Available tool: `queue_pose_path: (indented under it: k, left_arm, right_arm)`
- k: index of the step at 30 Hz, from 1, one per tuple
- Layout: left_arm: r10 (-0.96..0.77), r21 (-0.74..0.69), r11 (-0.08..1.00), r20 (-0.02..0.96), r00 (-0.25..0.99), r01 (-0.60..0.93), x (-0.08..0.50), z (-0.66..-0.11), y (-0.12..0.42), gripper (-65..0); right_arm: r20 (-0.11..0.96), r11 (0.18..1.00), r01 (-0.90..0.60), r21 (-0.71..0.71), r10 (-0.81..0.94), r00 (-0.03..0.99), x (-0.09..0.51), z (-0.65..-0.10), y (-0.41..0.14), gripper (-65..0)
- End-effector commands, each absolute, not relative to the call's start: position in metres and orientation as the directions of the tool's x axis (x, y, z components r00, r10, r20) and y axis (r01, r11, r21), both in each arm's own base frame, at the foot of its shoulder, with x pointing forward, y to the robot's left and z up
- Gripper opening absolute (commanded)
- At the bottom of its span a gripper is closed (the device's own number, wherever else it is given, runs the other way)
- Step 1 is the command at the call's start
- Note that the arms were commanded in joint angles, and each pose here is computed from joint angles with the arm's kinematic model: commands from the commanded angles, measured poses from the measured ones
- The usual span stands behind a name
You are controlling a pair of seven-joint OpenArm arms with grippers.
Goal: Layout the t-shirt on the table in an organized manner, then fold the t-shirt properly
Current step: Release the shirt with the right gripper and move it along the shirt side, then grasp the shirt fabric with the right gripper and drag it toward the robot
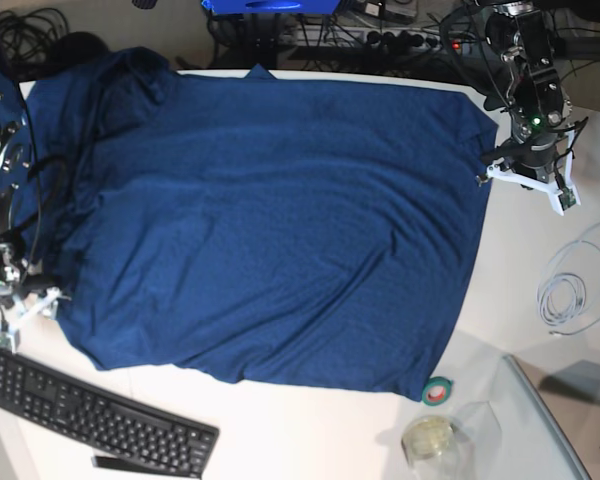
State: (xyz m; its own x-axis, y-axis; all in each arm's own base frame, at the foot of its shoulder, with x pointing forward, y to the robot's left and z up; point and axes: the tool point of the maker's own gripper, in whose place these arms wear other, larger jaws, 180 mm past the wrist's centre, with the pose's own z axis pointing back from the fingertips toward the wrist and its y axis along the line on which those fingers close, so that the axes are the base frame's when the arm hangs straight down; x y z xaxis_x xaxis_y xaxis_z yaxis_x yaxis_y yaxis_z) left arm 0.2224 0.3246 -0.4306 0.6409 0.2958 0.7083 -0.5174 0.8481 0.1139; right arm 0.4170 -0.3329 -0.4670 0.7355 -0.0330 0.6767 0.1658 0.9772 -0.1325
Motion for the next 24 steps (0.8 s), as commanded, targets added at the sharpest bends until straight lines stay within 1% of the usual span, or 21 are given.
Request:
queue_pose_path:
  k: [1,5,15,16,17,20,21,22,24]
  left_arm:
    - [0.271,0.122,0.846,0.741,0.615,-0.520,0.230,-0.419,0.331,-65.0]
    - [0.272,0.120,0.846,0.740,0.615,-0.519,0.230,-0.419,0.330,-65.0]
    - [0.268,0.123,0.846,0.741,0.615,-0.518,0.230,-0.418,0.332,-65.0]
    - [0.268,0.123,0.846,0.741,0.615,-0.518,0.230,-0.418,0.332,-65.0]
    - [0.267,0.125,0.846,0.742,0.615,-0.518,0.230,-0.418,0.332,-65.0]
    - [0.268,0.125,0.846,0.741,0.616,-0.518,0.230,-0.418,0.332,-65.0]
    - [0.268,0.125,0.846,0.741,0.616,-0.518,0.230,-0.418,0.332,-65.0]
    - [0.268,0.125,0.846,0.741,0.616,-0.518,0.230,-0.418,0.332,-65.0]
    - [0.267,0.126,0.846,0.741,0.617,-0.518,0.230,-0.418,0.333,-65.0]
  right_arm:
    - [0.721,0.973,0.183,-0.142,-0.025,0.692,0.438,-0.441,-0.345,-23.1]
    - [0.700,0.975,0.176,-0.135,-0.032,0.714,0.434,-0.448,-0.339,-23.1]
    - [0.626,0.984,0.149,-0.100,-0.054,0.778,0.404,-0.488,-0.312,-24.3]
    - [0.622,0.985,0.146,-0.094,-0.056,0.781,0.403,-0.491,-0.309,-27.2]
    - [0.620,0.985,0.144,-0.091,-0.057,0.782,0.403,-0.492,-0.307,-31.7]
    - [0.624,0.985,0.145,-0.092,-0.057,0.779,0.404,-0.490,-0.307,-56.1]
    - [0.626,0.985,0.145,-0.091,-0.056,0.778,0.405,-0.490,-0.307,-61.7]
    - [0.628,0.985,0.144,-0.093,-0.054,0.776,0.406,-0.489,-0.307,-63.9]
    - [0.651,0.985,0.142,-0.098,-0.044,0.758,0.416,-0.480,-0.307,-64.2]
